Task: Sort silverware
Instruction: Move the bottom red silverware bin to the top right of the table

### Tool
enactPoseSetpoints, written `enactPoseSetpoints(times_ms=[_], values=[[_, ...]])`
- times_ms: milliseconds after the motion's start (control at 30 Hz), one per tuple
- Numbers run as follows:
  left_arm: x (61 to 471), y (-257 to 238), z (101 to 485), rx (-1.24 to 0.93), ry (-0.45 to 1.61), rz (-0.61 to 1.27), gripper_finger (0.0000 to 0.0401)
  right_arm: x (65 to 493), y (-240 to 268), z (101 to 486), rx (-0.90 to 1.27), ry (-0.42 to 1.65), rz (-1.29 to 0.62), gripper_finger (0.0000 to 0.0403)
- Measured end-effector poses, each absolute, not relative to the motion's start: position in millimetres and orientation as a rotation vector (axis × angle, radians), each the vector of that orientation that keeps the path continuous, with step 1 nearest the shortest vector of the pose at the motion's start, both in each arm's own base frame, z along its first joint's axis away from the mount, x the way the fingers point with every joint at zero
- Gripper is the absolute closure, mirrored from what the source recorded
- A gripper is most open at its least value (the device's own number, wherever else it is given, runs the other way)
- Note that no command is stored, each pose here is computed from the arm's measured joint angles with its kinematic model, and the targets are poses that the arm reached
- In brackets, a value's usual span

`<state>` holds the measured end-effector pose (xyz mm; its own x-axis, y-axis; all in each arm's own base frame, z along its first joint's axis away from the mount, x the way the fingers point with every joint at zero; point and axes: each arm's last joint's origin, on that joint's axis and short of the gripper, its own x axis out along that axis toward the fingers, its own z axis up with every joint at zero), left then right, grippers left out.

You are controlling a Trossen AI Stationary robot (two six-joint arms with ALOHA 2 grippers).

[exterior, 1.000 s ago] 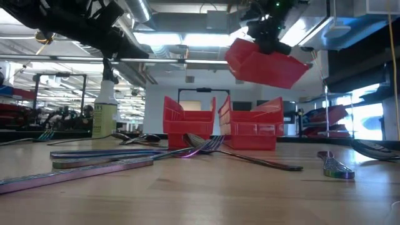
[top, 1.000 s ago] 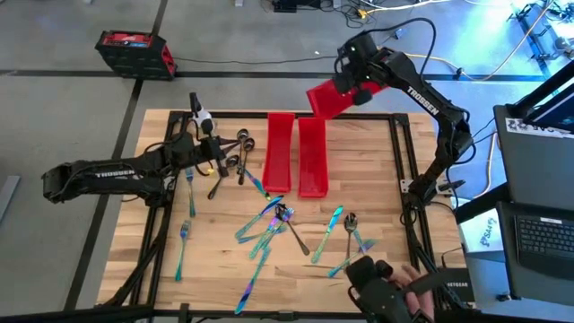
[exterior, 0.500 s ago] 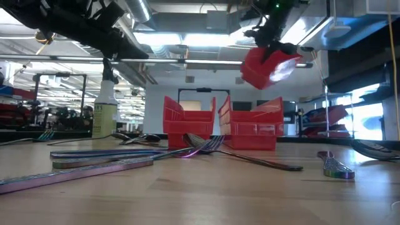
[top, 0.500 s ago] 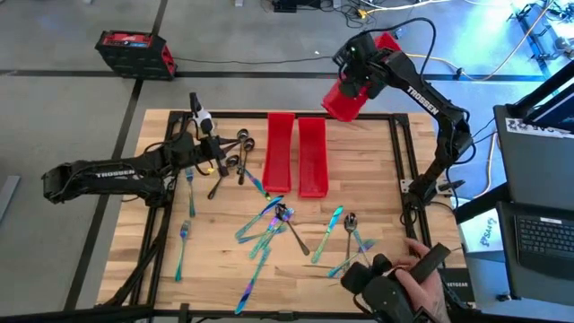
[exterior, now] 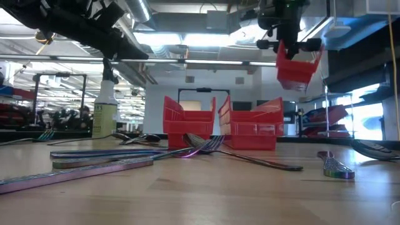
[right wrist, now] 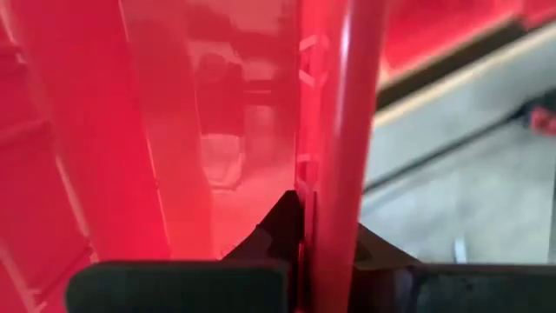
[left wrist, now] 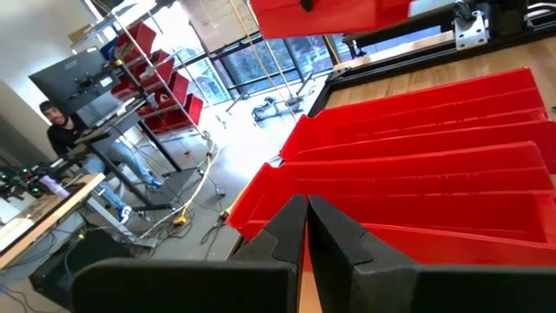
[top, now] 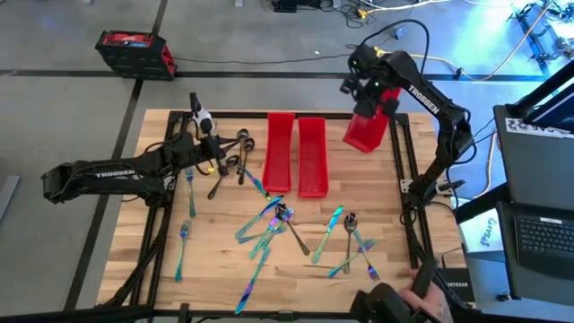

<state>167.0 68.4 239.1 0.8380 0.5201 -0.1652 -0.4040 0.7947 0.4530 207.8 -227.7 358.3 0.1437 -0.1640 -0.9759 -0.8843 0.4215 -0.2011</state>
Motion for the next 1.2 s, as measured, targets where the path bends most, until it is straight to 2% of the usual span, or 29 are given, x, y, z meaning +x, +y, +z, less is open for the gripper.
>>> enactPoseSetpoints(times_ms=[467, 833, 1200], values=[[167.0, 68.3, 239.0, 0.400, 0.287, 0.506, 0.0401, 209.5, -215.2, 297.7, -0.831, 1.297, 0.873, 0.0402], [167.0, 68.4, 239.0, 0.426, 0.294, 0.503, 0.0401, 230.7, -203.5, 266.9, -0.884, 1.242, 0.858, 0.0402], [167.1, 68.2, 238.8, 0.423, 0.295, 0.501, 0.0401, 225.5, -197.2, 242.1, -0.823, 1.247, 0.913, 0.0402]])
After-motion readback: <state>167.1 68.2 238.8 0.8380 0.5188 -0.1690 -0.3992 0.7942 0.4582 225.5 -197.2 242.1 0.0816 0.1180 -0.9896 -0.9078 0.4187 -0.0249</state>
